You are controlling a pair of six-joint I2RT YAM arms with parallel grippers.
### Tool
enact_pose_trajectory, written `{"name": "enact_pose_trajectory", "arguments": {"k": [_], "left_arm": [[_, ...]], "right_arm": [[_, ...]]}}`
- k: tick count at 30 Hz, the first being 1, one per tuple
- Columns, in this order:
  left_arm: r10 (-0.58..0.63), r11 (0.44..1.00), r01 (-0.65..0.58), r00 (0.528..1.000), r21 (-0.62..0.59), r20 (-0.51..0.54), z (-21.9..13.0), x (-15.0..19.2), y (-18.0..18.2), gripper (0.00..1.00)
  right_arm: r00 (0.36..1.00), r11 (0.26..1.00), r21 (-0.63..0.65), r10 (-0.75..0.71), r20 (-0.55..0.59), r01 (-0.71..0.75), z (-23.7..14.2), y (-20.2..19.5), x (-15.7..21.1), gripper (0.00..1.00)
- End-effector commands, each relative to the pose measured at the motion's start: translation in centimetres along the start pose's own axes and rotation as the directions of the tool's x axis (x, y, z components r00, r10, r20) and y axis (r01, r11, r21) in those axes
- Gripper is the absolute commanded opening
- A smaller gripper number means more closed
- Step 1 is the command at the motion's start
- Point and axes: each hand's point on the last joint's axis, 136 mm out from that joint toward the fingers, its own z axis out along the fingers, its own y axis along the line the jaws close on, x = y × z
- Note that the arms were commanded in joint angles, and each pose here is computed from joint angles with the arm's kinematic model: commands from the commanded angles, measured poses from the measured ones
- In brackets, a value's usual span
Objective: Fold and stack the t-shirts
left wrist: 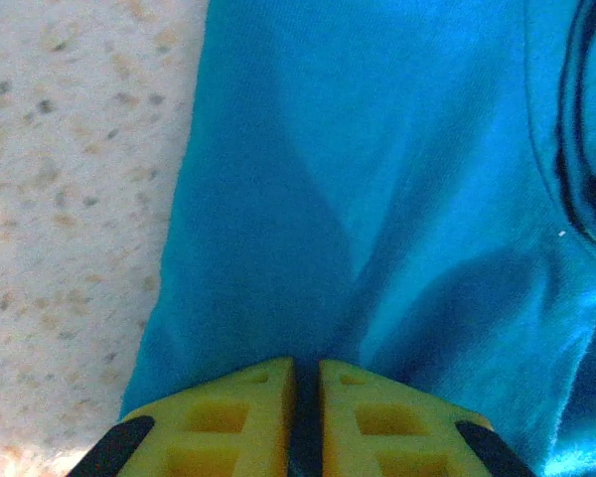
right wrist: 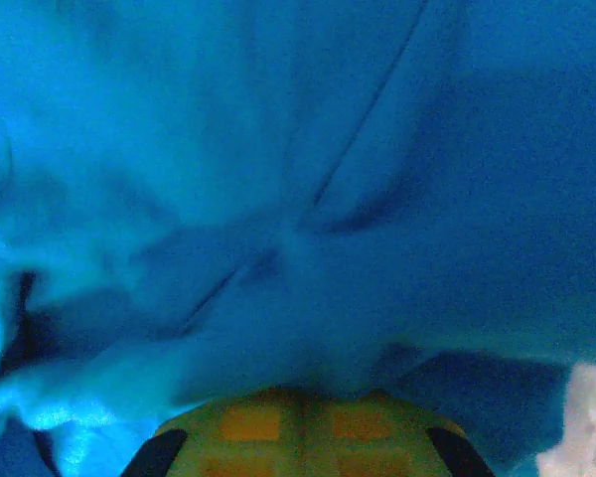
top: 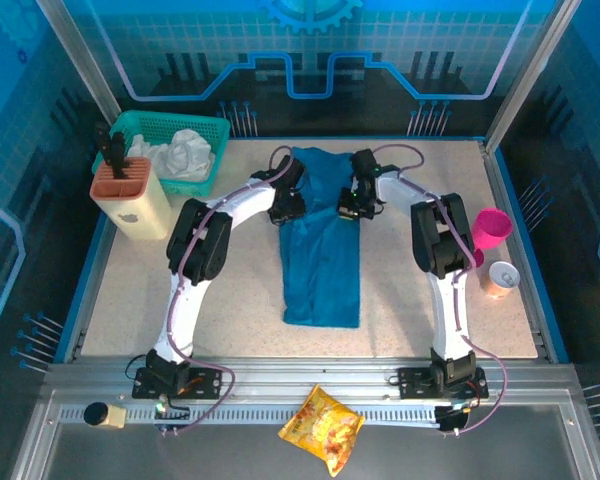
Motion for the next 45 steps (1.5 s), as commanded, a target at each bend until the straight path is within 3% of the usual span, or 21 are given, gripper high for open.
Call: {"name": "enact_pose_trajectory", "arguments": {"k": [1,6,15,20,24,28,32,37,40,45], "left_arm": [[-0.069,0.989,0.063,0.997,-0.137,-0.041,0.7,2.7,3.7,0.16],[-0.1,0.986,0.095,0.994,-0.137,-0.032,1.2,2.3,3.9,0.16],[-0.068,0.994,0.069,0.998,-0.082,0.005,1.4,-0.8,1.4,0.17],[-0.059,0.998,0.059,0.998,-0.03,0.005,0.7,-1.7,-0.1,0.19],[-0.039,0.999,0.038,0.998,0.026,0.05,-1.5,-2.9,-1.4,0.28],[-0.01,0.994,0.0,0.995,0.105,0.095,-4.7,-4.3,-3.3,0.4],[0.011,0.983,-0.041,0.986,0.18,0.164,-8.8,-5.8,-5.0,0.51],[0.022,0.975,-0.089,0.95,0.204,0.312,-16.7,-8.2,-5.1,0.69],[-0.016,0.984,-0.051,0.928,0.169,0.373,-21.7,-9.0,-2.4,0.78],[-0.115,0.993,0.089,0.904,0.081,0.411,-27.7,-7.4,5.2,0.91]], "right_arm": [[0.993,0.993,0.118,-0.007,-0.12,0.022,2.1,-4.4,1.3,0.0],[0.992,0.993,0.119,-0.006,-0.125,0.021,1.1,-4.8,1.5,0.0],[0.991,0.994,0.11,0.026,-0.133,-0.011,-0.5,-4.8,5.1,0.0],[0.994,0.992,0.125,-0.023,-0.11,0.036,-1.7,-4.4,3.8,0.0],[0.989,0.984,0.108,-0.139,-0.046,0.143,-5.0,-1.7,2.4,0.09],[0.95,0.946,0.111,-0.31,0.031,0.305,-9.6,2.2,3.5,0.22],[0.864,0.862,0.116,-0.501,0.05,0.494,-13.3,5.9,8.8,0.34],[0.761,0.755,0.106,-0.647,-0.045,0.648,-14.8,7.9,20.0,0.45],[0.726,0.719,0.097,-0.68,-0.107,0.688,-14.3,7.9,25.8,0.5],[0.699,0.683,0.151,-0.687,-0.201,0.715,-12.8,7.1,31.6,0.52]]}}
